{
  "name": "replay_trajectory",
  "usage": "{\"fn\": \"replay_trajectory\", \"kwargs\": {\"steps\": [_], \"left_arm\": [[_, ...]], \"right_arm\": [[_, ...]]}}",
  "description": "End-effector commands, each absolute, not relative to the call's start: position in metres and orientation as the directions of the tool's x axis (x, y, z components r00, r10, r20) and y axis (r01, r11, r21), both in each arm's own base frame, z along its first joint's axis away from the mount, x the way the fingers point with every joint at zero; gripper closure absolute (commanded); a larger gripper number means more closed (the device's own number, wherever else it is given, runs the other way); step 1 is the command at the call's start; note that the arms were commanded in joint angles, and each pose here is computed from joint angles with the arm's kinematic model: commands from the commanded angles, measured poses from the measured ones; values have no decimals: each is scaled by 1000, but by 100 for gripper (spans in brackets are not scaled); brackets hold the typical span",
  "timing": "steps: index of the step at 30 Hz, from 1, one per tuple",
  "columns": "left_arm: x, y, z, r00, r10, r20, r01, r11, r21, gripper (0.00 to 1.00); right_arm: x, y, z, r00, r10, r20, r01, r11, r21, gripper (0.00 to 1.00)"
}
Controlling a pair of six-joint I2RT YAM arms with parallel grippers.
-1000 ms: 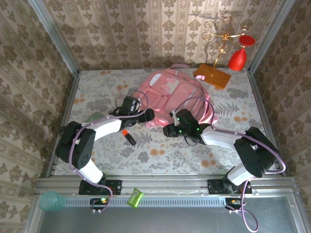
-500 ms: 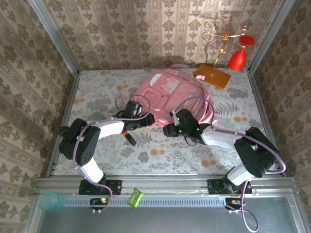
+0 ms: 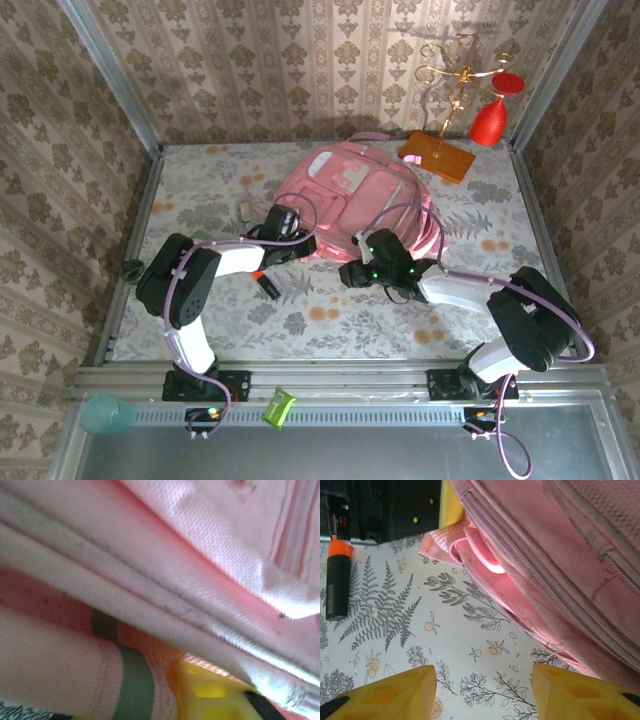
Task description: Pack books, pencil case, and school supplies into a backpack
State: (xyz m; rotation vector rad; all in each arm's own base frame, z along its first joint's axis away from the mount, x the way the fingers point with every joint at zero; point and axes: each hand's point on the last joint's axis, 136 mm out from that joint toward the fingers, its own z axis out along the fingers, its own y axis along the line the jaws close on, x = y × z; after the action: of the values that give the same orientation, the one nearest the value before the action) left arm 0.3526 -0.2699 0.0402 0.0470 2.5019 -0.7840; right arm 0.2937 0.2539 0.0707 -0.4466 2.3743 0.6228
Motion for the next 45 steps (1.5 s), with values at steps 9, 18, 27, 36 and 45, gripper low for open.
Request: {"fn": "replay_trajectory", "kwargs": {"steps": [9, 18, 27, 36, 45], "left_arm": [[331, -310, 154, -842, -105, -529, 349, 643, -682, 100], [326, -313, 179, -831, -106, -546, 376, 617, -691, 100], [322, -316, 179, -830, -102, -549, 385, 607, -695, 100], [318, -319, 178, -830, -89, -551, 396, 602, -694, 100], [318, -317, 171, -833, -86, -546, 387, 616, -686, 100]], "right_arm": [[284, 273, 102, -460, -223, -859, -686, 703, 185, 47], [309, 283, 101, -338, -129, -932, -649, 749, 132, 48], [338, 286, 84, -252, -114, -961, -478, 878, 22, 52], [351, 286, 91, -203, -97, -974, -397, 918, -9, 56], [348, 282, 102, -173, -99, -980, -364, 931, -29, 67]]}}
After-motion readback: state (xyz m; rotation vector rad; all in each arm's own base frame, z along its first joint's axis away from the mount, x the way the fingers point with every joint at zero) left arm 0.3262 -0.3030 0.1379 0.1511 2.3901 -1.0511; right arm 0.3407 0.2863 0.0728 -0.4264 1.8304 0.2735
